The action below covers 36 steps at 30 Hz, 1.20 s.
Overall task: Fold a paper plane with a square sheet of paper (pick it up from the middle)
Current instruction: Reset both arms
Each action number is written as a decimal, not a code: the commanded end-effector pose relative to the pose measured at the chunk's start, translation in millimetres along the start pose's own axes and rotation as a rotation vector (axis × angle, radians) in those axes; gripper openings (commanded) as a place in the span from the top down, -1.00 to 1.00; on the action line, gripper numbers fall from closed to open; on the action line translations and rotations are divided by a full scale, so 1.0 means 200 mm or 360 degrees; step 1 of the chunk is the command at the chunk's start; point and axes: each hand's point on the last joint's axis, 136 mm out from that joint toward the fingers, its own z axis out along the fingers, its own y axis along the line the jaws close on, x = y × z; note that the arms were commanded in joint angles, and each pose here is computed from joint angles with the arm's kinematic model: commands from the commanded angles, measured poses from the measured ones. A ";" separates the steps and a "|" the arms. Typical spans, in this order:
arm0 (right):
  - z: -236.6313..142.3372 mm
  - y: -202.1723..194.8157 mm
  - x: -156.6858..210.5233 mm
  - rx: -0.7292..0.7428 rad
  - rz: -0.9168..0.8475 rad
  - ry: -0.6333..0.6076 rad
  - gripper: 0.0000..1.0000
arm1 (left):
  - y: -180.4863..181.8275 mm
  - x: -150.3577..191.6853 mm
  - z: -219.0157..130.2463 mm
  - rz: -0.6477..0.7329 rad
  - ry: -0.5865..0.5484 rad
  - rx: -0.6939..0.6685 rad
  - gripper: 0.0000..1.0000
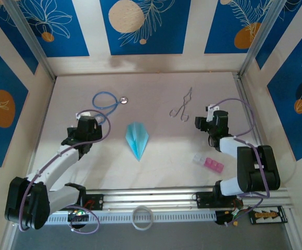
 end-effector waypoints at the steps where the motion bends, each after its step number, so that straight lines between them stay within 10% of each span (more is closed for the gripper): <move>1: -0.03 0.09 -0.13 -0.0271 -0.0032 -0.0162 -0.20 | 0.00 -0.09 0.00 -0.0041 -0.0132 0.0030 -0.99; 14: 0.04 0.03 -0.07 -0.0115 0.0004 -0.0275 -0.40 | 0.00 -0.11 0.09 0.0068 -0.0193 0.0000 -0.99; 16: 0.04 0.02 -0.06 -0.0105 0.0019 -0.0258 -0.99 | -0.01 -0.11 0.13 0.0071 -0.0236 0.0009 -0.99; 36: 0.04 -0.02 -0.06 0.0003 0.0031 -0.0290 -0.98 | -0.16 -0.17 0.37 0.0025 -0.0594 0.0381 -0.99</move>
